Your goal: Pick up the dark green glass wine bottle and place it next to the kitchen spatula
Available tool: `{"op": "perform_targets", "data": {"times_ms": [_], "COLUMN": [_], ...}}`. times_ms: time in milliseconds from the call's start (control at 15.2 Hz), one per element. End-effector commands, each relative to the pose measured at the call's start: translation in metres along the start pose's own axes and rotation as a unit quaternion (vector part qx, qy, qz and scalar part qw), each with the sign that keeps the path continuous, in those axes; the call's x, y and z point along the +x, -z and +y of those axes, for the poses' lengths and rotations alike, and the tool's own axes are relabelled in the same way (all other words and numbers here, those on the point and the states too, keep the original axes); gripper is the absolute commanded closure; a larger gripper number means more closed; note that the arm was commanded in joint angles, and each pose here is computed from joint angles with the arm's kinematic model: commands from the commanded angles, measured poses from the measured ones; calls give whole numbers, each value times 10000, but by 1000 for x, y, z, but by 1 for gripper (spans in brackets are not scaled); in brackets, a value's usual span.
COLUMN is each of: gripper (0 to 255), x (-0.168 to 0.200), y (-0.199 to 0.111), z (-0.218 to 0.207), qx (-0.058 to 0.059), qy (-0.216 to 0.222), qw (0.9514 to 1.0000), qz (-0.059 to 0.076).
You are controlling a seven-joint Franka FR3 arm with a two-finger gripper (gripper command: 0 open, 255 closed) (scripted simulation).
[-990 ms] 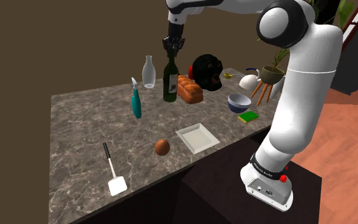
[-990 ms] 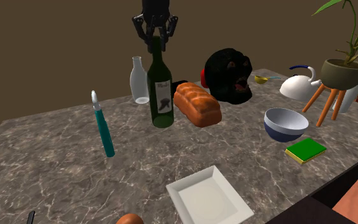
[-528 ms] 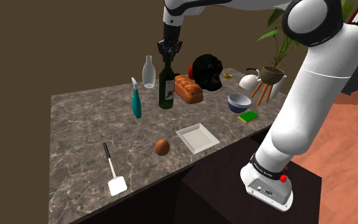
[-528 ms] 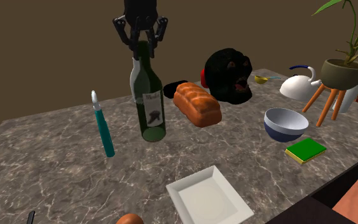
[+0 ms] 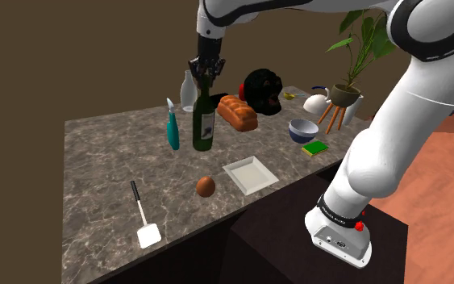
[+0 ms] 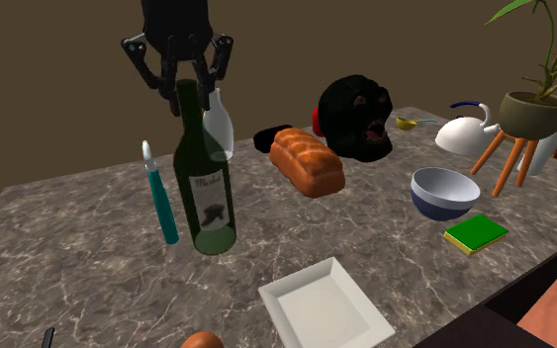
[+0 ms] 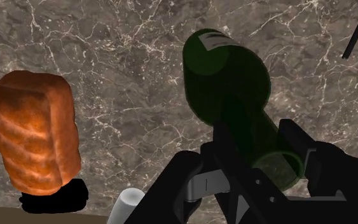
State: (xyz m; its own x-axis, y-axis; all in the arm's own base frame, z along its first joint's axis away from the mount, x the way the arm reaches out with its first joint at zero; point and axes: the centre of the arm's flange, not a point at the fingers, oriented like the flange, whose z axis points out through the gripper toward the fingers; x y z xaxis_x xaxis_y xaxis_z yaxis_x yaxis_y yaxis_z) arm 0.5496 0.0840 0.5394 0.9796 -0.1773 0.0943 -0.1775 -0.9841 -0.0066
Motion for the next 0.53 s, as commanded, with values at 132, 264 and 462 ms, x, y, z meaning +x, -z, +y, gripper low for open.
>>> {"op": "perform_targets", "data": {"times_ms": [132, 264, 462], "gripper": [255, 255, 255], "x": [-35, -51, -76], "y": [4, 6, 8], "z": [-40, -61, -91], "qx": [-3, -3, -3], "qy": [-9, -9, -9], "qw": [10000, 10000, 10000], "qz": [2, 2, 2]}}
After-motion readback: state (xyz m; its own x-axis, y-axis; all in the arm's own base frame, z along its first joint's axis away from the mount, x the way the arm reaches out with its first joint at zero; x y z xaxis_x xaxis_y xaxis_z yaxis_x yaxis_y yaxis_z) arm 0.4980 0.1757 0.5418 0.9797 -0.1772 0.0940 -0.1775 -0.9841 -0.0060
